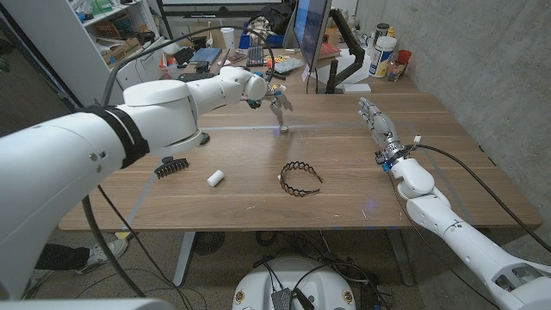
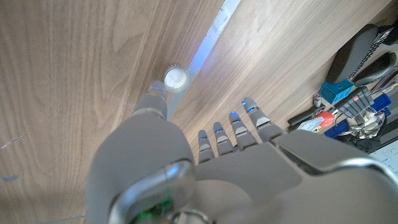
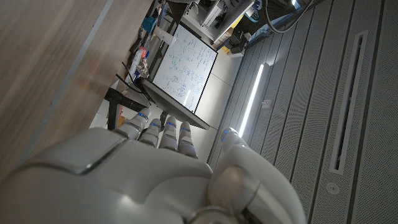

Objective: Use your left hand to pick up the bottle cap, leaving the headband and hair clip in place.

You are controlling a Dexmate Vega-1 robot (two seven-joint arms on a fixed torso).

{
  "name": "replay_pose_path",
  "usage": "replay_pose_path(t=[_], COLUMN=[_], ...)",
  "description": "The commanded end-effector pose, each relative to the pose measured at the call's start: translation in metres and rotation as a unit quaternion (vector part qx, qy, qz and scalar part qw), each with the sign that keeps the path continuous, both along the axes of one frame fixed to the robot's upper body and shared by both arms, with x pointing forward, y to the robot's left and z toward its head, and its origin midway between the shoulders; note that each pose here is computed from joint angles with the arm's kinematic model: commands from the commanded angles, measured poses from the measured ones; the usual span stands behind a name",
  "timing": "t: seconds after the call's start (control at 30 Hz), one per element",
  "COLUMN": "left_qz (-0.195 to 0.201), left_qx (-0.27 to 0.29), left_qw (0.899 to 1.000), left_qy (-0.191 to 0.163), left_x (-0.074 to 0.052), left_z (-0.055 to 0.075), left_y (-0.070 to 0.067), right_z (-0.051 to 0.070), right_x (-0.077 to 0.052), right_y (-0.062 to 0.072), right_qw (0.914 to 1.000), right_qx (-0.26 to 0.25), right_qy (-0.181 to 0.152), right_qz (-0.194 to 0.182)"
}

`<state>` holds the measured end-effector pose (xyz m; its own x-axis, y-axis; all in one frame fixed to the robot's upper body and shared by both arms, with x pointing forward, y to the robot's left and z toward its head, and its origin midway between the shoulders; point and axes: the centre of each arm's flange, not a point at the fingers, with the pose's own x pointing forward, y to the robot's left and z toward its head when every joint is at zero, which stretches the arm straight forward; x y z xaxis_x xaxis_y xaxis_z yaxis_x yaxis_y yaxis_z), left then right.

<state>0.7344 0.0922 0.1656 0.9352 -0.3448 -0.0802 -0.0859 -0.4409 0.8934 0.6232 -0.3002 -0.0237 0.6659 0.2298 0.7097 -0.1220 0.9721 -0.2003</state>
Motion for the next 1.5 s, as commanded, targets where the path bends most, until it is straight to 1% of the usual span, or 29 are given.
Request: replay_pose_path(t=[0.03,0.5,0.87,1.27,1.5], left_qz=[0.013,0.023,0.021,0.031,0.038], left_qx=[-0.005,-0.024,-0.036,-0.043,-0.046], left_qw=[1.000,0.999,0.999,0.998,0.997], left_qy=[-0.012,-0.011,-0.019,-0.039,-0.045], left_x=[0.005,0.009,0.011,0.013,0.014], left_z=[-0.008,-0.018,-0.025,-0.033,-0.040], left_y=[0.000,0.002,-0.002,-0.013,-0.015], right_z=[-0.001,0.001,0.001,0.001,0.001], right_x=[0.003,0.003,0.002,0.002,0.002], right_y=[0.002,0.004,0.003,0.001,0.001], right_qw=[1.0000,1.0000,1.0000,0.9999,0.9999], right_qx=[-0.001,-0.003,-0.002,-0.002,-0.002], right_qy=[0.004,0.002,0.000,0.000,0.000], right_qz=[-0.002,-0.005,-0.008,-0.012,-0.013])
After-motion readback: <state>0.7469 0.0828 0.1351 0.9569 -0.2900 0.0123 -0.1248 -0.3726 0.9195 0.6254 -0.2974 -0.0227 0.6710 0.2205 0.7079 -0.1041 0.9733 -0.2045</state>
